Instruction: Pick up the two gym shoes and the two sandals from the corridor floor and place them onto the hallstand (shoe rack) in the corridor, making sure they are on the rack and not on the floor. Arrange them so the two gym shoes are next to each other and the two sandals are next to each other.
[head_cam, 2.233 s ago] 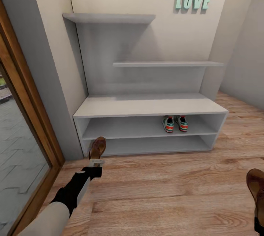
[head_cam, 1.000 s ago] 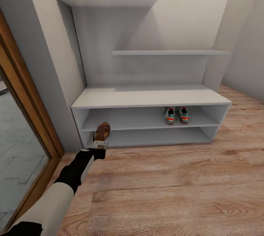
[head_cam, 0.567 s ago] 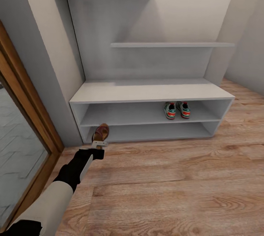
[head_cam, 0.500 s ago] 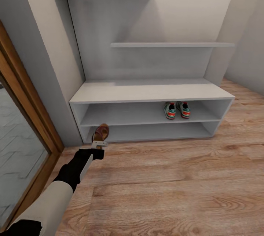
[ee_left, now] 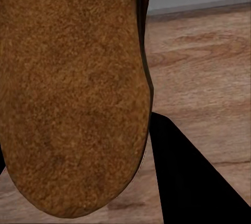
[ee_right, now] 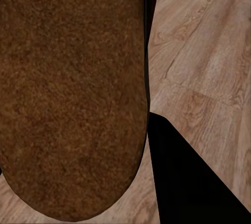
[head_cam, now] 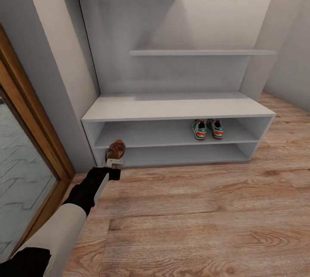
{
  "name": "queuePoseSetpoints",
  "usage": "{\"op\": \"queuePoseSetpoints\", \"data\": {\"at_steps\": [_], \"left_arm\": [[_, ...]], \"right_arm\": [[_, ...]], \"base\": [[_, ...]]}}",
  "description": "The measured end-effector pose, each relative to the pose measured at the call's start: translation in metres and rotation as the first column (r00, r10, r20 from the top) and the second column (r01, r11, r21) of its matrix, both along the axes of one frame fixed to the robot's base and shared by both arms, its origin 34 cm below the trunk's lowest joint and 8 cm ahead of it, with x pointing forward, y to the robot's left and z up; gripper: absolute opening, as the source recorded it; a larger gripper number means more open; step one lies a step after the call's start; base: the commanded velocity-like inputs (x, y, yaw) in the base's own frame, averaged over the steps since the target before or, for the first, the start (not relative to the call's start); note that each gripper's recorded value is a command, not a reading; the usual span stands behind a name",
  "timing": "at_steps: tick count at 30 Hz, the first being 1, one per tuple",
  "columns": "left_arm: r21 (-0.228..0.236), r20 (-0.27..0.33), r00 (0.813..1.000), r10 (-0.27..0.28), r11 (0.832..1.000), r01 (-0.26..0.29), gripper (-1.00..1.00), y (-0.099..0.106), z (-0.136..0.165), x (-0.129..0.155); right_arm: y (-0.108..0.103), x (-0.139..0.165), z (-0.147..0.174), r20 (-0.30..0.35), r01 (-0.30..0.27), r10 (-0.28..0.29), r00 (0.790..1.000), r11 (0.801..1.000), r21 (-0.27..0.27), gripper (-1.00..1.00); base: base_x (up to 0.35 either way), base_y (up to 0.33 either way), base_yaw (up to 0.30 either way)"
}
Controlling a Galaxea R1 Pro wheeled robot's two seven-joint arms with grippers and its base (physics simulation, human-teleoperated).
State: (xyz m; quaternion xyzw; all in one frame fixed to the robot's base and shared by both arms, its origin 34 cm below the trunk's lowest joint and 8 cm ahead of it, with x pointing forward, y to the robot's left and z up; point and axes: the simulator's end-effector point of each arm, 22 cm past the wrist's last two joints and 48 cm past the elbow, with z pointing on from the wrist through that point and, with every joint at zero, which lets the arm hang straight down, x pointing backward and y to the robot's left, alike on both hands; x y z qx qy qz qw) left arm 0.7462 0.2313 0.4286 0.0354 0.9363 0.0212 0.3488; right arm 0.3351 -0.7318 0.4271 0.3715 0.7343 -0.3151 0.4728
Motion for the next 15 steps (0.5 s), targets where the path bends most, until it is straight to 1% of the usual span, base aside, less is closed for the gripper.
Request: {"op": "queuePoseSetpoints", "data": {"at_steps": [1, 3, 10, 12, 15], "left_arm": [[0.011, -0.003, 1.000, 0.007, 1.000, -0.007, -1.00, 0.0028, 0.0040, 0.0029], [0.018, -0.010, 1.000, 0.015, 1.000, -0.015, -1.00, 0.0049, 0.0079, 0.0055], [0.020, -0.026, 0.999, 0.022, 1.000, -0.021, -1.00, 0.0047, 0.0070, 0.0038], [0.020, -0.027, 0.999, 0.022, 1.000, -0.022, -1.00, 0.0042, 0.0064, 0.0031], [0.017, -0.029, 0.999, 0.022, 1.000, -0.021, -1.00, 0.0021, 0.0060, 0.0024]], "right_arm": [[-0.0001, 0.0001, 0.0002, 0.000, 0.000, 0.000, 1.000, 1.000, 0.000, -1.00], [-0.0005, -0.0003, 0.0005, 0.000, 0.001, -0.001, 1.000, 1.000, -0.001, -1.00], [-0.0024, -0.0011, 0.0020, 0.000, 0.003, -0.003, 1.000, 1.000, -0.004, -1.00], [-0.0026, -0.0013, 0.0022, 0.000, 0.004, -0.004, 1.000, 1.000, -0.005, -1.00], [-0.0027, -0.0015, 0.0024, 0.000, 0.004, -0.004, 1.000, 1.000, -0.005, -1.00]], "base": [[0.000, 0.000, 0.000], [0.000, 0.000, 0.000], [0.008, 0.000, 0.000], [0.152, 0.000, 0.000], [0.278, 0.000, 0.000]]}}
